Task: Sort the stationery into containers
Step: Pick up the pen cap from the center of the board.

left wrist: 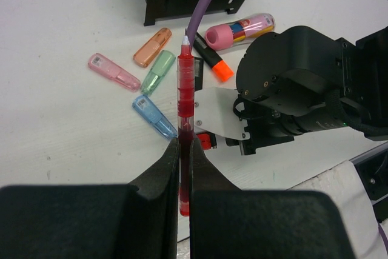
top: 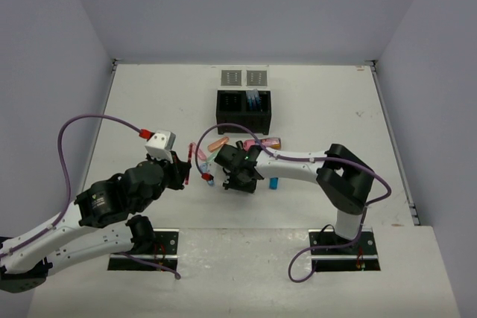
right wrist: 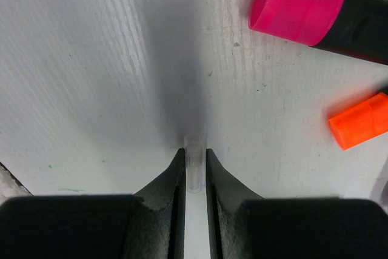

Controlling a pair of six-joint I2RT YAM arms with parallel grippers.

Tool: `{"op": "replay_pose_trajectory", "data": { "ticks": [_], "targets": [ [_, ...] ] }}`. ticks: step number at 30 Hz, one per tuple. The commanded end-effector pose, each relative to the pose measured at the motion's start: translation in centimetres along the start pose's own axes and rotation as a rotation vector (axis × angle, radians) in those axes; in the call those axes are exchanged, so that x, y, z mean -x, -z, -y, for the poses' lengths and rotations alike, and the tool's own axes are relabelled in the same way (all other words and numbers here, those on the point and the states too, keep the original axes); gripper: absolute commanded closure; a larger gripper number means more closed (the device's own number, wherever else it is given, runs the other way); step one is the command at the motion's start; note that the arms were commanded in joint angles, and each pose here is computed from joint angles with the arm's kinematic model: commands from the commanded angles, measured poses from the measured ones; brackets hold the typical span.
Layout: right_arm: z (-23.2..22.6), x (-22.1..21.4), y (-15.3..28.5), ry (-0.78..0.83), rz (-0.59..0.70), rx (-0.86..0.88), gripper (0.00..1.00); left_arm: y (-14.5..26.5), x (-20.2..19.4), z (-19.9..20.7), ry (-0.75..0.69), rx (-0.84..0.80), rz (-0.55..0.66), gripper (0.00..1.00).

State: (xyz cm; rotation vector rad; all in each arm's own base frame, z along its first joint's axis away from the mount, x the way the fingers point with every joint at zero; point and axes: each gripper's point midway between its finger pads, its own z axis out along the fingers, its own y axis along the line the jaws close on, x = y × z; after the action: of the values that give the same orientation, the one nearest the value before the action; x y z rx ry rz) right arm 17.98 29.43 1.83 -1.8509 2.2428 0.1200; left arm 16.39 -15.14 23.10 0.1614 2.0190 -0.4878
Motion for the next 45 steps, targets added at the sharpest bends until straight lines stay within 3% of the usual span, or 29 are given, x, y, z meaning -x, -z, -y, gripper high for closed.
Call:
{"op": "replay_pose_trajectory", "data": {
  "ticks": [1, 6, 10, 16, 17, 18, 21, 23, 25, 26, 27, 29, 31, 32, 35, 38, 41, 45],
  "targets": [
    [0.2, -1.0, 0.2, 0.141, -0.042, 0.019, 0.91, -0.2, 0.5, 0.4, -0.021, -0.018, 0.022, 1.00],
    [0.6, -1.2, 0.3, 0.150, -0.025, -0.011, 0.83, -0.2, 0.6, 0.4, -0.022, -0.024, 0.027, 1.00],
    [0.4, 1.0, 1.8, 0.135, 0.089, -0.002, 0.57, -0.3, 0.3, 0.7, -0.034, -0.035, 0.016, 1.00],
    [1.7, 2.4, 4.5, 0.090, 0.182, -0.043, 0.52, -0.2, 0.5, 0.8, -0.029, -0.045, 0.023, 1.00],
    [1.9, 2.6, 5.1, 0.074, 0.201, -0.052, 0.37, -0.2, 0.6, 0.8, -0.029, -0.046, 0.025, 1.00],
    [2.3, 2.8, 6.0, 0.050, 0.225, -0.062, 0.02, -0.1, 0.6, 0.8, -0.028, -0.047, 0.027, 1.00],
    [3.4, 3.5, 9.6, -0.054, 0.332, -0.118, 0.01, 0.0, 0.7, 0.7, -0.024, -0.046, 0.033, 1.00],
    [5.4, 3.9, 12.4, -0.272, 0.417, -0.247, 0.01, 0.2, 0.9, 0.5, -0.016, -0.041, 0.043, 1.00],
    [8.7, 3.4, 16.3, -0.657, 0.556, -0.455, 0.01, 0.4, 1.1, 0.3, -0.004, -0.036, 0.056, 1.00],
    [9.0, 2.2, 16.8, -0.964, 0.631, -0.492, 0.01, 0.5, 1.3, 0.2, 0.001, -0.036, 0.062, 1.00],
    [9.7, 1.3, 18.3, -1.092, 0.695, -0.541, 0.01, 0.5, 1.3, 0.2, 0.003, -0.036, 0.065, 1.00],
    [8.3, -2.4, 18.0, -1.628, 0.867, -0.448, 0.01, 0.5, 1.3, 0.2, 0.003, -0.033, 0.063, 1.00],
    [7.5, -3.9, 16.7, -1.820, 0.915, -0.382, 0.04, 0.2, 1.0, 0.3, -0.006, -0.029, 0.049, 1.00],
    [7.1, -4.5, 15.8, -1.911, 0.908, -0.356, 0.05, 0.1, 0.9, 0.3, -0.009, -0.027, 0.046, 1.00],
    [4.8, -8.1, 12.9, -2.290, 0.628, -0.461, 0.01, -0.1, 0.8, 0.4, -0.017, -0.024, 0.037, 1.00],
    [4.0, -8.5, 12.4, -2.433, 0.462, -0.587, 0.01, -0.1, 0.7, 0.4, -0.018, -0.022, 0.035, 1.00],
    [3.5, -6.5, 10.6, -2.515, 0.354, -0.576, 0.01, -0.1, 0.7, 0.3, -0.015, -0.023, 0.038, 1.00],
    [3.6, -4.7, 8.8, -2.658, 0.335, -0.545, 0.03, 0.0, 0.7, 0.4, -0.013, -0.028, 0.036, 1.00]
  ]
}}
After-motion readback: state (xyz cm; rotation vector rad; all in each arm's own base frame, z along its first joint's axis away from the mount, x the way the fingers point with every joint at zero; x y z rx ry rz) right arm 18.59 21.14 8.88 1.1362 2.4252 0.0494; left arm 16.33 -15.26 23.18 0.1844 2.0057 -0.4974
